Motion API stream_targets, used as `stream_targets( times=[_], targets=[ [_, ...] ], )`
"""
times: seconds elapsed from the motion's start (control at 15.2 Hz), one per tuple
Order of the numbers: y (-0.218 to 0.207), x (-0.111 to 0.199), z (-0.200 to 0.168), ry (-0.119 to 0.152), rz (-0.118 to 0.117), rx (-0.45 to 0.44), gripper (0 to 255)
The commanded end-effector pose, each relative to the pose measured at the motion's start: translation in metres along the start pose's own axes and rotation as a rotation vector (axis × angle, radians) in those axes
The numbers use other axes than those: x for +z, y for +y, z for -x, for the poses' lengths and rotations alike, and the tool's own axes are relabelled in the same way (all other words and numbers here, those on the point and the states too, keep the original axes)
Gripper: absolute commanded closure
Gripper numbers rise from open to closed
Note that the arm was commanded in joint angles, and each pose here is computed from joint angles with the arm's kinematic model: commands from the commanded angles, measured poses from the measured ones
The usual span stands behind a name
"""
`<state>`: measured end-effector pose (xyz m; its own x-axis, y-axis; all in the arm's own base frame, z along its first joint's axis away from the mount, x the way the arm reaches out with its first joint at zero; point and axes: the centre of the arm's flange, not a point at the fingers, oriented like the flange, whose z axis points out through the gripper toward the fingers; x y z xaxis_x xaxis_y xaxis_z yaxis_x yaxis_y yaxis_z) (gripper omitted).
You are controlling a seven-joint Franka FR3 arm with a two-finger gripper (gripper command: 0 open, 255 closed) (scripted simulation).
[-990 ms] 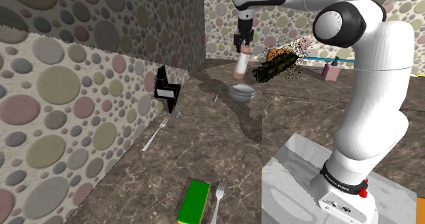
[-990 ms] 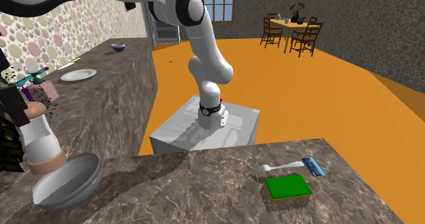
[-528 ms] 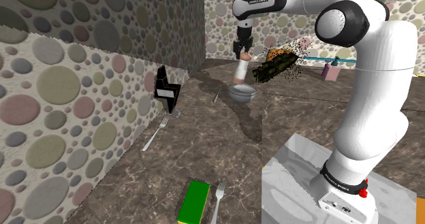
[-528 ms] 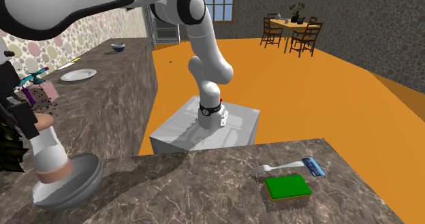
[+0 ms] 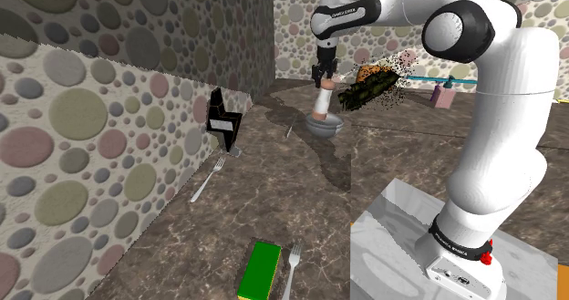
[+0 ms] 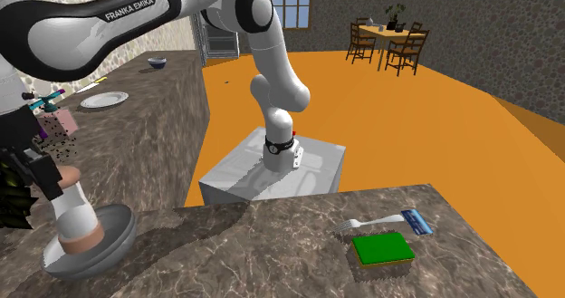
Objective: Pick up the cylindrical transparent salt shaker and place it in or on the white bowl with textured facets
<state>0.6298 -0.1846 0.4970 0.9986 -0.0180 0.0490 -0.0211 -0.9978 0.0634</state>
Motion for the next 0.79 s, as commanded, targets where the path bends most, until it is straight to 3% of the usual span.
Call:
stream_targets(
  times=[0.0,0.33,0.4,0.73],
  targets=[
    [0.0001,0.0013,0.0000,0.000,0.000,0.000,255],
    [0.0001,0.0013,0.0000,0.000,0.000,0.000,255],
    [0.0001,0.0013,0.0000,0.000,0.000,0.000,0],
    [0.0001,0.0013,0.0000,0.000,0.000,0.000,0]
  ],
)
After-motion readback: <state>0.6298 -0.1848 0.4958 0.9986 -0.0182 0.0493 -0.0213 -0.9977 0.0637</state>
